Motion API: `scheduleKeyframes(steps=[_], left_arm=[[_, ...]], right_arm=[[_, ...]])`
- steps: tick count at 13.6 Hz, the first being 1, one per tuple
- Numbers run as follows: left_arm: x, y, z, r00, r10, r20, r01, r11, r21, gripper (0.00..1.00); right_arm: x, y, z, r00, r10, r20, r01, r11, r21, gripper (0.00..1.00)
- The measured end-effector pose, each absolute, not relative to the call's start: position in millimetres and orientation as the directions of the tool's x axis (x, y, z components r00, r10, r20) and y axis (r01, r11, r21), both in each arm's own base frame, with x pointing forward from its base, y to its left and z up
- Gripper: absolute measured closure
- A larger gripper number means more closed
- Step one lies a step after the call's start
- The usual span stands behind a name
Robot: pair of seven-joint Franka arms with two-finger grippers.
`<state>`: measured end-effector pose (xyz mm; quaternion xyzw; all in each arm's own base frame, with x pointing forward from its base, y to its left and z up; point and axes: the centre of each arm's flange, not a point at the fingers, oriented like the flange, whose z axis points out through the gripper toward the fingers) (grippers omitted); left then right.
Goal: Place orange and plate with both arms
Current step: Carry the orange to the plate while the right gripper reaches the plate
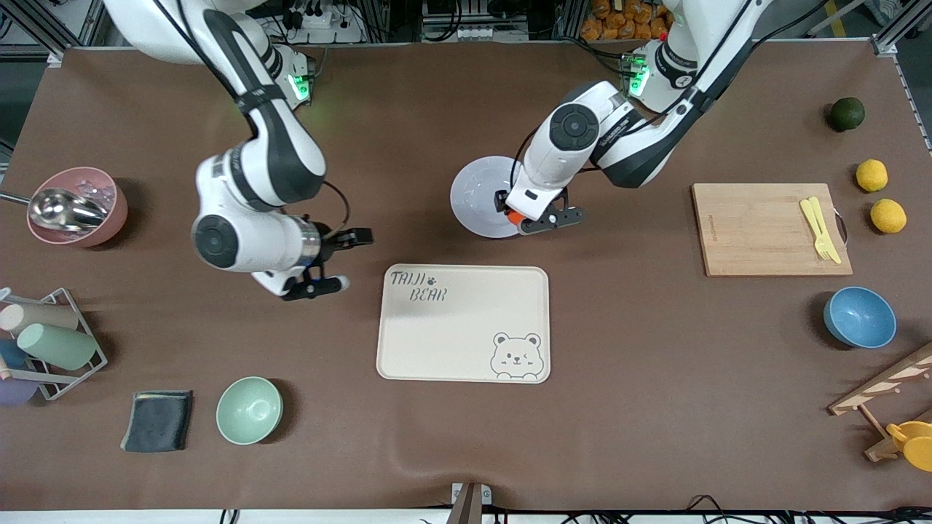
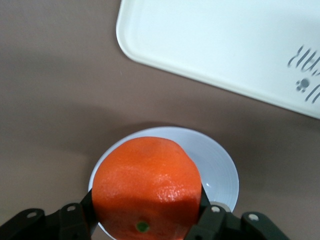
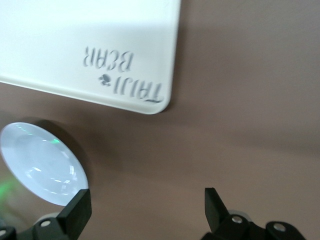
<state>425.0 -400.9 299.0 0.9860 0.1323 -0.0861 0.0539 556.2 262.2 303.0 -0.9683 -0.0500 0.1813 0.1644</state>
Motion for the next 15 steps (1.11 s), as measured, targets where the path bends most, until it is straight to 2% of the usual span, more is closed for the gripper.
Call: scheduleKeyframes(steps=[4,8,10,13,15], left_arm=[[401.3,-417.1,273.1,0.926,0.285,-0.248,0.304,-0.952,0.040,0.28],[380.4,-432.1,266.2,0.916,0.303,-0.263,0.317,-0.948,0.013,0.28],[375.9,-435.2,262.6,0.915,0.298,-0.271,0.312,-0.950,0.008,0.28],[375.4,-434.0,253.7,0.910,0.298,-0.287,0.311,-0.950,0.000,0.28],[374.1,-433.5,244.6,0.912,0.287,-0.292,0.298,-0.955,-0.009,0.28]], right_arm=[[530.1,319.6,236.9,0.922,0.135,-0.363,-0.025,-0.915,-0.404,0.00],[470.3,387.4,185.2,0.899,0.149,-0.412,-0.052,-0.897,-0.439,0.00],[448.9,395.0,171.6,0.893,0.184,-0.410,-0.047,-0.870,-0.491,0.00],[461.2,351.3,154.7,0.904,0.235,-0.358,-0.016,-0.817,-0.577,0.00],[469.7,322.1,149.1,0.894,0.250,-0.372,-0.031,-0.793,-0.608,0.00]])
